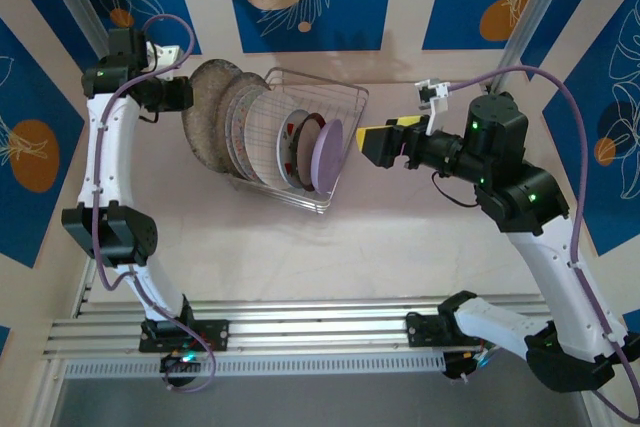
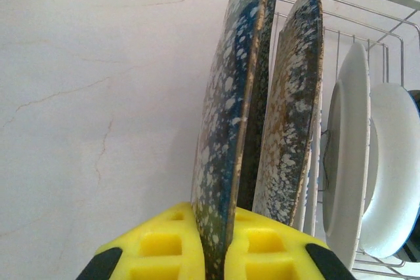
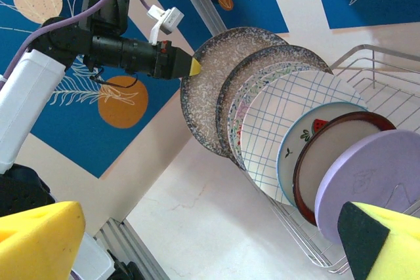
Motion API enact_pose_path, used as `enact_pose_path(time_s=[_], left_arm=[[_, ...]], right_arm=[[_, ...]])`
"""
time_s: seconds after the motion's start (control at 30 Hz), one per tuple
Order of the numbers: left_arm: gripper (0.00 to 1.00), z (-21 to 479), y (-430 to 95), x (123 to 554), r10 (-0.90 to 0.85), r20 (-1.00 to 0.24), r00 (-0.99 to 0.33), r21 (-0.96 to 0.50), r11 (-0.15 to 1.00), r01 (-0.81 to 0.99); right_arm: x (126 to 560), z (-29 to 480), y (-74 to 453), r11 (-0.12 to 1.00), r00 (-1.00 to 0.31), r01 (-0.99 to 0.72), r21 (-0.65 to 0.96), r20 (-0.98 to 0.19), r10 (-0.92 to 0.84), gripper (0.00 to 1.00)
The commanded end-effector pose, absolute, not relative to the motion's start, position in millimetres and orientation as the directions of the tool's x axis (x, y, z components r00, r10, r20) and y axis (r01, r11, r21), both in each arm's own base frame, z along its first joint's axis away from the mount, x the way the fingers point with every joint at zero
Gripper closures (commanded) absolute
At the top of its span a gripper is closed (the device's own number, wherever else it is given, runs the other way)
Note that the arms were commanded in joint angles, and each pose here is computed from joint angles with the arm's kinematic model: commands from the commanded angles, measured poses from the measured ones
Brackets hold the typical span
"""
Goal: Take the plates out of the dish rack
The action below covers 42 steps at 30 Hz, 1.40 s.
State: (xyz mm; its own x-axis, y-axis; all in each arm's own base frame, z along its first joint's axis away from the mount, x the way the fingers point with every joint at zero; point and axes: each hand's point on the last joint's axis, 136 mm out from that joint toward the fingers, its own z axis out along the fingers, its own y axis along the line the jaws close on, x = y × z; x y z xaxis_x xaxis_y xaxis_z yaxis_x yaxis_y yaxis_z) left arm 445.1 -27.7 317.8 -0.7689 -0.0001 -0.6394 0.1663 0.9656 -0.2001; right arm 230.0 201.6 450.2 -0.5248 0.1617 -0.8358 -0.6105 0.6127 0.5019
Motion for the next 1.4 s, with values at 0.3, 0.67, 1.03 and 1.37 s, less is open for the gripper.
enact_pose_path(time_s=[0.3, 0.67, 1.03, 1.37], left_arm=[[1.00, 430, -44, 430, -0.073, -0.830, -0.554, -0.255, 0.932, 0.258], [1.00, 450, -28, 418, -0.061, -0.859, -0.509, -0.185, 0.963, 0.196], [1.00, 464, -12, 408, -0.025, -0.885, -0.465, -0.100, 0.986, 0.136], [1.00, 473, 0, 404, -0.018, -0.897, -0.441, -0.058, 0.995, 0.076]], right_arm=[[225, 451, 201, 0.603, -0.523, -0.611, 0.513, -0.833, 0.178, 0.00], [225, 450, 202, 0.597, -0.525, -0.615, 0.516, -0.832, 0.179, 0.00], [224, 449, 204, 0.589, -0.531, -0.616, 0.523, -0.828, 0.180, 0.00], [224, 450, 204, 0.589, -0.528, -0.618, 0.521, -0.830, 0.180, 0.00]])
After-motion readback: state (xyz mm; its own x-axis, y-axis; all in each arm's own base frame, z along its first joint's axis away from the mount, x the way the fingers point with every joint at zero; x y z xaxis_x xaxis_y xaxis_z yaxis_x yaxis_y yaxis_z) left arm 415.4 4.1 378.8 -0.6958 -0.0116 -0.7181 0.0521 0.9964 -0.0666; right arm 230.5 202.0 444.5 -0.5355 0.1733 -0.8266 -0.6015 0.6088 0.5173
